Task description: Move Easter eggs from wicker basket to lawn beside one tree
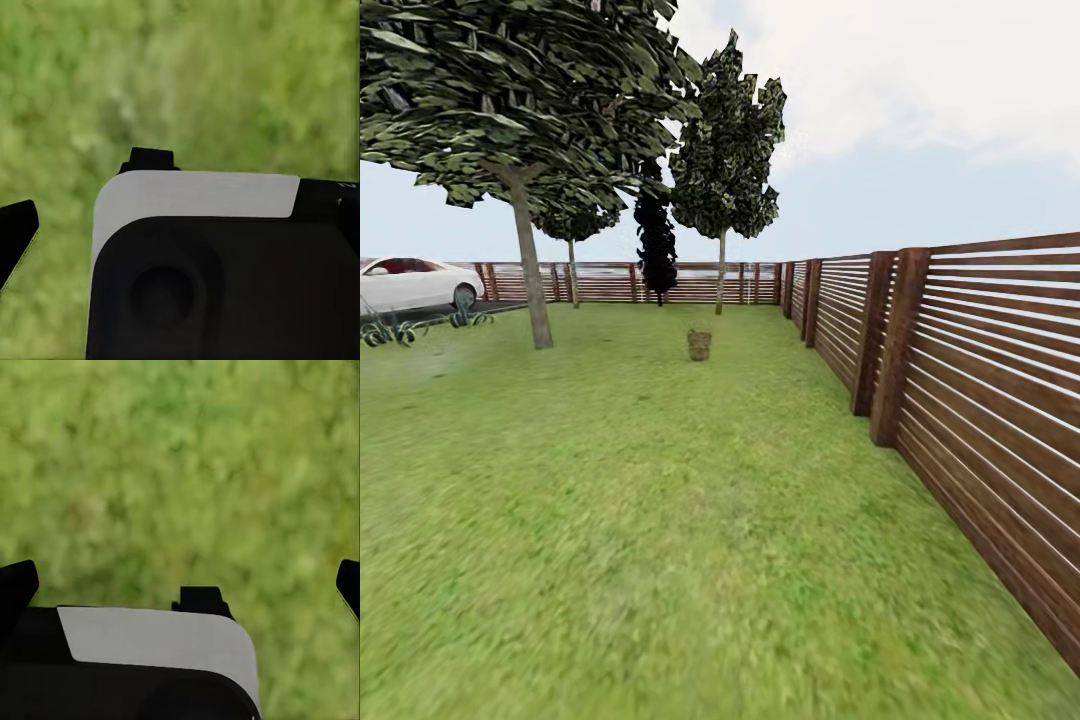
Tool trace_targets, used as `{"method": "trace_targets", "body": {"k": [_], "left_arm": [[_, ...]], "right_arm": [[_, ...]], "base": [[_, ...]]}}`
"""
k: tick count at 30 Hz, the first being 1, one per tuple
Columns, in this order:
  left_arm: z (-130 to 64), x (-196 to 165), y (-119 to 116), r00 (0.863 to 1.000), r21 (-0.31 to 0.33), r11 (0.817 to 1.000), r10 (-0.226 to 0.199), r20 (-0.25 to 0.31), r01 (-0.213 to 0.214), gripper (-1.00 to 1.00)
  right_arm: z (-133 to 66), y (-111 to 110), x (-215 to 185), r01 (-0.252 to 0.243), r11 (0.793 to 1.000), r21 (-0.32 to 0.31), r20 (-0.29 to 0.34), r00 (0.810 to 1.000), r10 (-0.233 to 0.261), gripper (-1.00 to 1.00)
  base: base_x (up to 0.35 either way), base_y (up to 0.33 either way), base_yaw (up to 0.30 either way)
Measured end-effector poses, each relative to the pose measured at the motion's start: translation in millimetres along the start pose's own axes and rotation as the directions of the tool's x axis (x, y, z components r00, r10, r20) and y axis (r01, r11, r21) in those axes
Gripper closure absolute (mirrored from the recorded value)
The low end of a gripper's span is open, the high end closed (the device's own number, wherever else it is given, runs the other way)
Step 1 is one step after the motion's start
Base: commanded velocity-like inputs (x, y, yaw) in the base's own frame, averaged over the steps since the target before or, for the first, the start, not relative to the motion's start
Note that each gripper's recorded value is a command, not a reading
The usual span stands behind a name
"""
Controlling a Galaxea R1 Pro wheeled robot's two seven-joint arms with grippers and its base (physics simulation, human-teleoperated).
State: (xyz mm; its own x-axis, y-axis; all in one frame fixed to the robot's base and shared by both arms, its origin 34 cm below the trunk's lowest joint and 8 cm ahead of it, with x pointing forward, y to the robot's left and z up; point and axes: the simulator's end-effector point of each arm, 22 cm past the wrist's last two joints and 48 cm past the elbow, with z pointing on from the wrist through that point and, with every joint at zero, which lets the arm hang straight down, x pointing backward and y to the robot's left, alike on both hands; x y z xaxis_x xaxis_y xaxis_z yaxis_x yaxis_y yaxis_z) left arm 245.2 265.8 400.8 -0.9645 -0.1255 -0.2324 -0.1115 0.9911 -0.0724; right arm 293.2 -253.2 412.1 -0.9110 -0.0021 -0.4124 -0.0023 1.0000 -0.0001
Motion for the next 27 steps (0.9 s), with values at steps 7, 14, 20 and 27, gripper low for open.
{"method": "trace_targets", "body": {"k": [7,14,20,27], "left_arm": [[0.0,0.0,0.0,1.0,0.0,1.0,0.0,0.0,0.0,-1.0],[0.0,0.0,0.0,1.0,0.0,1.0,0.0,0.0,0.0,-1.0],[0.0,0.0,0.0,1.0,0.0,1.0,0.0,0.0,0.0,-1.0],[0.0,0.0,0.0,1.0,0.0,1.0,0.0,0.0,0.0,-1.0]], "right_arm": [[0.0,-0.1,0.0,0.0,1.0,0.0,0.0,1.0,0.0,-1.0],[0.0,0.4,0.0,0.0,1.0,-0.001,0.0,1.0,0.0,-1.0],[0.0,0.5,0.0,0.0,1.0,-0.001,0.0,1.0,0.0,-1.0],[0.0,0.7,0.0,0.0,1.0,-0.001,0.0,1.0,0.0,-1.0]], "base": [[0.327,0.0,0.0],[0.327,0.0,0.0],[0.327,0.0,0.0],[0.327,0.0,0.0]]}}
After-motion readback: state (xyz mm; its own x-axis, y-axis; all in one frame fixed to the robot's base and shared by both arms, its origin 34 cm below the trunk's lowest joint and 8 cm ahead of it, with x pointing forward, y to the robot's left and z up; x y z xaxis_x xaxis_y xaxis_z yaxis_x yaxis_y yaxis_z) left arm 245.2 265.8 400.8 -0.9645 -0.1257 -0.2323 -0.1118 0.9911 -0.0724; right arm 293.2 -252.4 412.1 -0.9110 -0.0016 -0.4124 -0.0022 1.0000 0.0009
